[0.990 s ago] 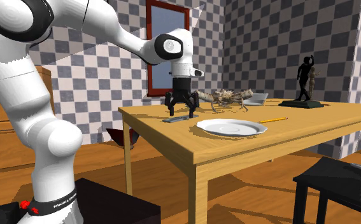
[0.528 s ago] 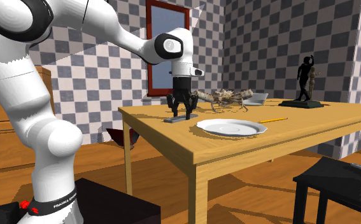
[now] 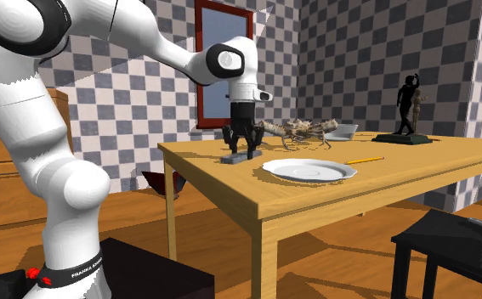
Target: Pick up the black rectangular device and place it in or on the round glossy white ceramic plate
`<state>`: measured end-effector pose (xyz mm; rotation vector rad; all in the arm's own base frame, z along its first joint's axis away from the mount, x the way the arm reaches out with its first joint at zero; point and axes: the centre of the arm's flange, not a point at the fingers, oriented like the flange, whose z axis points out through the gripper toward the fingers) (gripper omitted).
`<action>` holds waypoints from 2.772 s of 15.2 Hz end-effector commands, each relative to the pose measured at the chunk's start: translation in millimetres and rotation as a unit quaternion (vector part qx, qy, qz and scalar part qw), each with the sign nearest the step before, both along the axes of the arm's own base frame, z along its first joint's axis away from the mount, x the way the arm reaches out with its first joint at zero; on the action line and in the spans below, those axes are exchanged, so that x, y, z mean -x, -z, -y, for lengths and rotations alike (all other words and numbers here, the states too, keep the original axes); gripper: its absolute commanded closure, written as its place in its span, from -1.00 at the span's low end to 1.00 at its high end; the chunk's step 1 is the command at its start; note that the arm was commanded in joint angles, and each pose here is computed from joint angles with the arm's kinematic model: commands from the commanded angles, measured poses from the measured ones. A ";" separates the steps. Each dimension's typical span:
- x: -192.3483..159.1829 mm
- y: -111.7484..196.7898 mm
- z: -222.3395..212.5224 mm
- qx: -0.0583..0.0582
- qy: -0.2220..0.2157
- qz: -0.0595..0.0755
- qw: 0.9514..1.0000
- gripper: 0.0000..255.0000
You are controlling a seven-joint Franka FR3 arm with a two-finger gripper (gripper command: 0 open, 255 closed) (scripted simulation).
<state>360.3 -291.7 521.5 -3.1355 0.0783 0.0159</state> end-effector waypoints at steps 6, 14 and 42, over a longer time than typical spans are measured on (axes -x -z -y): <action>-0.4 -32.5 -0.5 -0.001 0.000 -0.002 1.000 1.00; -0.4 -74.7 -0.5 -0.001 0.000 -0.002 1.000 1.00; 112.8 -41.7 61.2 -0.004 -0.221 -0.016 0.975 -1.00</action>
